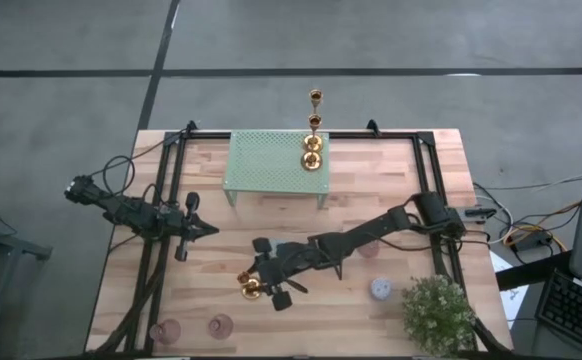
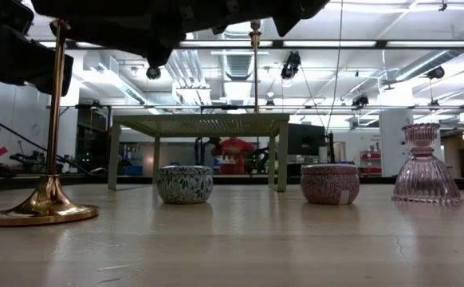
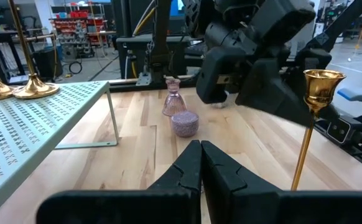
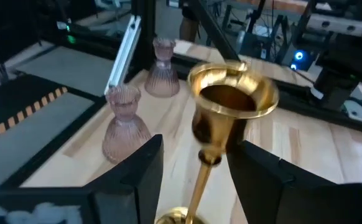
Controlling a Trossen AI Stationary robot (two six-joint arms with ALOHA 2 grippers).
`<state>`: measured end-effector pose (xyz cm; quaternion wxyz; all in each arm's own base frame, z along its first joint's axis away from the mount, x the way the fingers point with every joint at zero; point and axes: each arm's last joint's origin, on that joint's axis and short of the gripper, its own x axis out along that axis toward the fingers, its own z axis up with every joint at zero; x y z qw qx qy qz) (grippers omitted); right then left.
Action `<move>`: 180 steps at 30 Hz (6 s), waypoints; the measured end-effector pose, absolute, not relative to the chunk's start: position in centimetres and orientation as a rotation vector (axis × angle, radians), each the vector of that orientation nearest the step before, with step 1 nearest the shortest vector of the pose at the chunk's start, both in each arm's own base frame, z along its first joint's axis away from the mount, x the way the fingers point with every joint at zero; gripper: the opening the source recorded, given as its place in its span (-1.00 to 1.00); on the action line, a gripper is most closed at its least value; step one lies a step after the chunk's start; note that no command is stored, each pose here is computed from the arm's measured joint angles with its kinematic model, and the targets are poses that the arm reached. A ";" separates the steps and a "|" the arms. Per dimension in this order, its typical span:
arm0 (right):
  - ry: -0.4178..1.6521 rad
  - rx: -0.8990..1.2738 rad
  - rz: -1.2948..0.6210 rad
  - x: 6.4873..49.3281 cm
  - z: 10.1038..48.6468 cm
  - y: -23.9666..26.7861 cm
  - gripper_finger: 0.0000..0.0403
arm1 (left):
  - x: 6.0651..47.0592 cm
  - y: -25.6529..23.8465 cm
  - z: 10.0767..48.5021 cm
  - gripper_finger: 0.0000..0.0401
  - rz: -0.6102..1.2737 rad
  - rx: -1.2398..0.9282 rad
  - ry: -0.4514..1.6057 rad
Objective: Pick & Place candle stick holders
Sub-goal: Put the gold candle holder on the shelf aligned with the gold candle holders, then put the bottom right purple candle holder on the shelf
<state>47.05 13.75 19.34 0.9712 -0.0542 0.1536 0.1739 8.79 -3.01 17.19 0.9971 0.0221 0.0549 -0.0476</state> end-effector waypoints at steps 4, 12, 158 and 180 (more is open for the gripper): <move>0.315 -0.087 0.345 47.1 19.3 13.6 -0.28 | 8.8 -3.0 17.2 -0.95 -0.095 0.044 0.110; 0.319 -0.072 0.341 47.1 19.2 13.5 -0.58 | 8.8 -3.0 17.2 -0.95 -0.095 0.044 0.110; 0.405 -0.002 0.131 27.3 26.6 10.4 -0.96 | 8.8 -3.0 17.2 -0.95 -0.094 0.046 0.114; 0.461 -0.014 0.133 24.4 19.4 9.7 -0.96 | 8.7 -2.8 20.5 -0.95 -0.065 -0.168 -0.229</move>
